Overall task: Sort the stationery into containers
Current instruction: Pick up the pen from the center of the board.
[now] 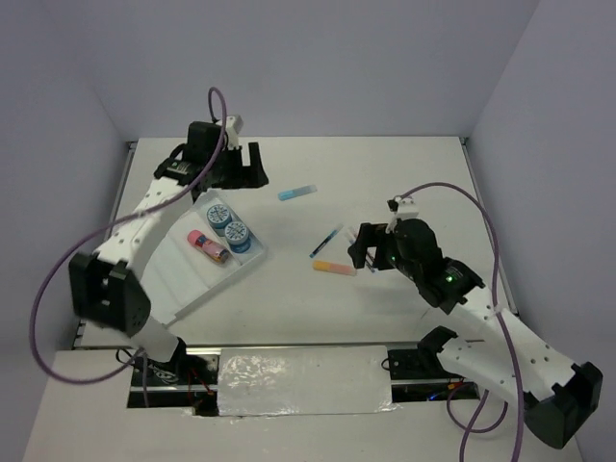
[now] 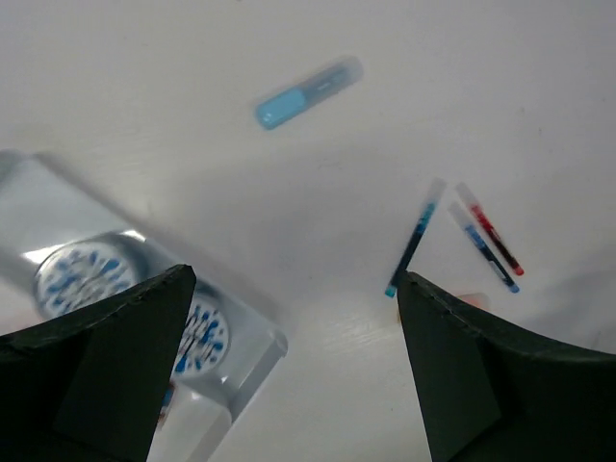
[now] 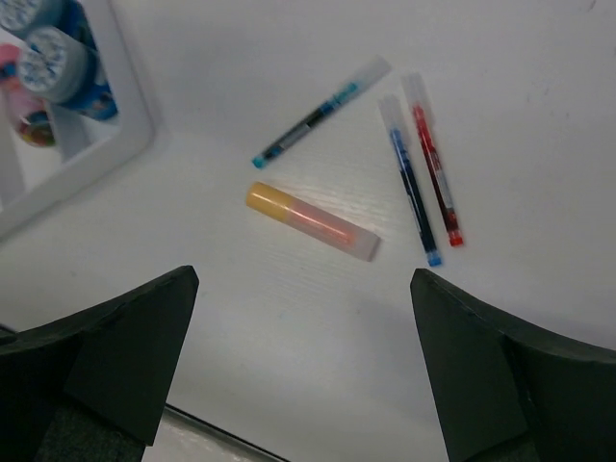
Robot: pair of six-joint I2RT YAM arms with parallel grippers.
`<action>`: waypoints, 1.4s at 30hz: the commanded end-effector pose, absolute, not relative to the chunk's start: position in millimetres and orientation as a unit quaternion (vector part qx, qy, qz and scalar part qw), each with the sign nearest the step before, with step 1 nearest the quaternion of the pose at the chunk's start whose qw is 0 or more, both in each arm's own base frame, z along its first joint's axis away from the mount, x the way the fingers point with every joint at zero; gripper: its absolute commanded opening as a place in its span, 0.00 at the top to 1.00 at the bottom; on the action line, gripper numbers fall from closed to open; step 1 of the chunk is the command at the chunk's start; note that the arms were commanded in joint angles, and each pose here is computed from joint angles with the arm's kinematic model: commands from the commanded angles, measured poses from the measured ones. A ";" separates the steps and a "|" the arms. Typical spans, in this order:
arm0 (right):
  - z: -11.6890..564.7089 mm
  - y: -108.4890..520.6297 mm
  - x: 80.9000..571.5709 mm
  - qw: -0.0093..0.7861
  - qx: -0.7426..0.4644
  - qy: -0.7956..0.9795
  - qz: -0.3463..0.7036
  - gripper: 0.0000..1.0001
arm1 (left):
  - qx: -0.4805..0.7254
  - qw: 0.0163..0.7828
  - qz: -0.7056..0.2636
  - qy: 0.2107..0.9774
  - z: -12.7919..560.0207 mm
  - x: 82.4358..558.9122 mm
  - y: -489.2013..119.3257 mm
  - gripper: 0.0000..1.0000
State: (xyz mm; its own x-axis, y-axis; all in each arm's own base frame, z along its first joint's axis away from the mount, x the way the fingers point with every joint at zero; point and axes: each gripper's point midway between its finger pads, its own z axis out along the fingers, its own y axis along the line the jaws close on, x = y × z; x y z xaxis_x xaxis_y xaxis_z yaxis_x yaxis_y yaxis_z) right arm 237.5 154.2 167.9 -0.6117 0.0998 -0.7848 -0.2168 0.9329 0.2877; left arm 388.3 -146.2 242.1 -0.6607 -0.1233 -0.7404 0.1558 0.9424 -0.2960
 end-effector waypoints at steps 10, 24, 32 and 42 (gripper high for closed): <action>239.9 173.8 202.3 0.492 -0.050 0.804 0.330 0.00 | 0.197 0.405 -0.212 0.868 166.6 536.1 -244.8 0.01; 244.1 169.7 163.3 0.478 -0.107 0.795 0.358 0.00 | 0.327 0.358 -0.046 0.873 42.6 552.1 -250.4 0.03; 249.4 163.6 160.6 0.492 -0.115 0.789 0.349 0.00 | 0.342 0.321 -0.077 0.880 20.0 546.3 -263.5 0.18; 252.2 167.0 157.9 0.490 -0.121 0.785 0.359 0.00 | 0.357 0.247 -0.121 0.892 -2.0 502.7 -273.2 0.90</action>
State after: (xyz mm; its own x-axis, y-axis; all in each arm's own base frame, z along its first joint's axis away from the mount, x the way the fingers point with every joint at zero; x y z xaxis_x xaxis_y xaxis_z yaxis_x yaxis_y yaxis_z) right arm 160.9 165.8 235.1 -0.5250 0.1516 -0.8375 -0.5076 0.7341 0.4511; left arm 538.1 -272.1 30.0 -0.5509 0.5466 -0.6307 0.6659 0.7434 0.0627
